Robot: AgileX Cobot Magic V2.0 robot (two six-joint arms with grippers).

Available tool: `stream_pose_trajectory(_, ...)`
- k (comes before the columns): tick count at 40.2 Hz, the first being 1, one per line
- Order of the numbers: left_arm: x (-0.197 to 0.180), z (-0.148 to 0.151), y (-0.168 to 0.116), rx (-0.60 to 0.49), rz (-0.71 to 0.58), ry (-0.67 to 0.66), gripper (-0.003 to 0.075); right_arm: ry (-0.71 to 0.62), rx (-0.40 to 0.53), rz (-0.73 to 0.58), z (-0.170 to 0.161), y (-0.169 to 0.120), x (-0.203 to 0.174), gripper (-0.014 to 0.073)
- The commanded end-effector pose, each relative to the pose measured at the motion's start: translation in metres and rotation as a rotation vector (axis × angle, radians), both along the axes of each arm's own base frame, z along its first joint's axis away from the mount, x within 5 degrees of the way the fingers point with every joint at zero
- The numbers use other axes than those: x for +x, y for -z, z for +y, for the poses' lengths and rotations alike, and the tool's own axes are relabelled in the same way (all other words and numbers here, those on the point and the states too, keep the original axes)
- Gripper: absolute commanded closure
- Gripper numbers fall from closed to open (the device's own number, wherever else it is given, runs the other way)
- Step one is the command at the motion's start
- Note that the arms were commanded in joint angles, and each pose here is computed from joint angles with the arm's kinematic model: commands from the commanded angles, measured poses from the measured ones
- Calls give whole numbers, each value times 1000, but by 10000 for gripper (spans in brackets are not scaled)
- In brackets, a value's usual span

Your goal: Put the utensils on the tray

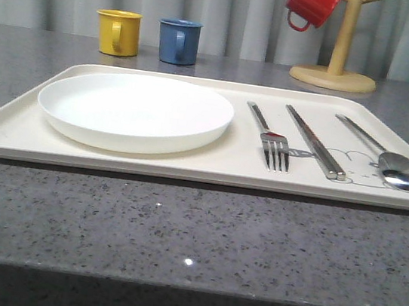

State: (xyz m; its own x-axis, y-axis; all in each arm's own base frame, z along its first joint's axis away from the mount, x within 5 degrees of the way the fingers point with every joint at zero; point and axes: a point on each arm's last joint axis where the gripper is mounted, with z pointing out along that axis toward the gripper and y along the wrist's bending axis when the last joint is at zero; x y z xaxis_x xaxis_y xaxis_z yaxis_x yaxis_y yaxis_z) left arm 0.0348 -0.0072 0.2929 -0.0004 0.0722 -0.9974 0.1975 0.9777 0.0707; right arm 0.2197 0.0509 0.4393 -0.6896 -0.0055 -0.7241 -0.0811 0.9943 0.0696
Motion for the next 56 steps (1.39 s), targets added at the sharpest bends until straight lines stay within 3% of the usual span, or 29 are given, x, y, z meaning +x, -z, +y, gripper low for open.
stream_pose_trajectory(1, -1, 0, -15, -29, -88, 1, 738, -16, 9, -168, -8, -2, -28, 664)
stream_pose_trajectory(7, -1, 0, -15, -29, -88, 1, 738, -36, 35, -286, -16, 33, -63, 664)
stream_pose_trajectory(18, -1, 0, -15, -29, -88, 1, 738, -72, 110, -616, -32, 100, -134, 664)
stream_pose_trajectory(24, -1, 0, -15, -29, -88, 1, 738, -74, 132, -713, -39, 126, -163, 664)
stream_pose_trajectory(56, -1, 0, -15, -29, -88, 1, 738, -69, 138, -742, -43, 134, -177, 664)
